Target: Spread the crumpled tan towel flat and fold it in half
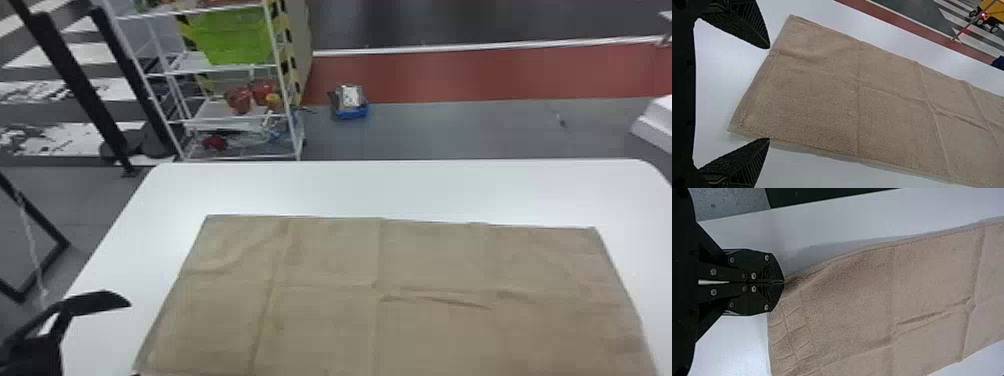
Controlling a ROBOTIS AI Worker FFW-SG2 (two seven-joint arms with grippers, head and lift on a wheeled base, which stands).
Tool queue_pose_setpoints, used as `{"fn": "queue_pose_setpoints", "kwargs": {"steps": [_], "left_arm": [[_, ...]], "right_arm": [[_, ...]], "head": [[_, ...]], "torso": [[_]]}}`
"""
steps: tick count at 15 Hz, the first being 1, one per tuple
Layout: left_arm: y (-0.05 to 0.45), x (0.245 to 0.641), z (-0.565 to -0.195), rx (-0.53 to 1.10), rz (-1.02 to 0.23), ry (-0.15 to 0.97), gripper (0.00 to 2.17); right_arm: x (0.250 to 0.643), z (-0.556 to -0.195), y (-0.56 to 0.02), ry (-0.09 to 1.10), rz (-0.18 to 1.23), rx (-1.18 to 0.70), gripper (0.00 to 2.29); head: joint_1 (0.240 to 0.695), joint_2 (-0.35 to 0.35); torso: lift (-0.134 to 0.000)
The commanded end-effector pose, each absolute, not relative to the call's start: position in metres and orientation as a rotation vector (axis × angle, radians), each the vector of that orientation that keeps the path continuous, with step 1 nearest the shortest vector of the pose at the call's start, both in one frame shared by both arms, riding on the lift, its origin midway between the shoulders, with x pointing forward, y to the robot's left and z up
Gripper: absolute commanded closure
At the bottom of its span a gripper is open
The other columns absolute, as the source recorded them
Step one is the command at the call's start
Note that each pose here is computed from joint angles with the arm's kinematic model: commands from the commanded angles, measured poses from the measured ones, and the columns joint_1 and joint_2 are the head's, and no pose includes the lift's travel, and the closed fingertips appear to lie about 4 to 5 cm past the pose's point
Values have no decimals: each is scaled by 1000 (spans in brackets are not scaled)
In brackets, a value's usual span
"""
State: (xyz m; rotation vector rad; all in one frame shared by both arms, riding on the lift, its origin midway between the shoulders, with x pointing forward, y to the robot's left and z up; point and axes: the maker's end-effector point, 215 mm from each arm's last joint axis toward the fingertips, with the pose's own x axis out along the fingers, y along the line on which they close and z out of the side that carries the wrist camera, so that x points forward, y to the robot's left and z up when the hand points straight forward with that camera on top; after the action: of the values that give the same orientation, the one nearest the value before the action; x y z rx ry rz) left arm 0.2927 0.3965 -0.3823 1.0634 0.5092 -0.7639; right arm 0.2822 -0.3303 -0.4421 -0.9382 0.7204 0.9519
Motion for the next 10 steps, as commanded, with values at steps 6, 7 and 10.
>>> {"fn": "queue_pose_setpoints", "kwargs": {"steps": [6,7,10], "left_arm": [[396,293,-383,1061,-764,509,49],[394,293,-383,1059,-768,506,49],[390,293,-385,1056,-776,504,49]], "right_arm": [[286,-389,-334,629,992,-1051,1440],[277,-399,-335,686,1030,-1118,1440],[258,-444,-338,866,1097,-1319,1163]], "head": [[695,123],[695,122],[695,130]], "torso": [[-123],[-123],[-123]]}}
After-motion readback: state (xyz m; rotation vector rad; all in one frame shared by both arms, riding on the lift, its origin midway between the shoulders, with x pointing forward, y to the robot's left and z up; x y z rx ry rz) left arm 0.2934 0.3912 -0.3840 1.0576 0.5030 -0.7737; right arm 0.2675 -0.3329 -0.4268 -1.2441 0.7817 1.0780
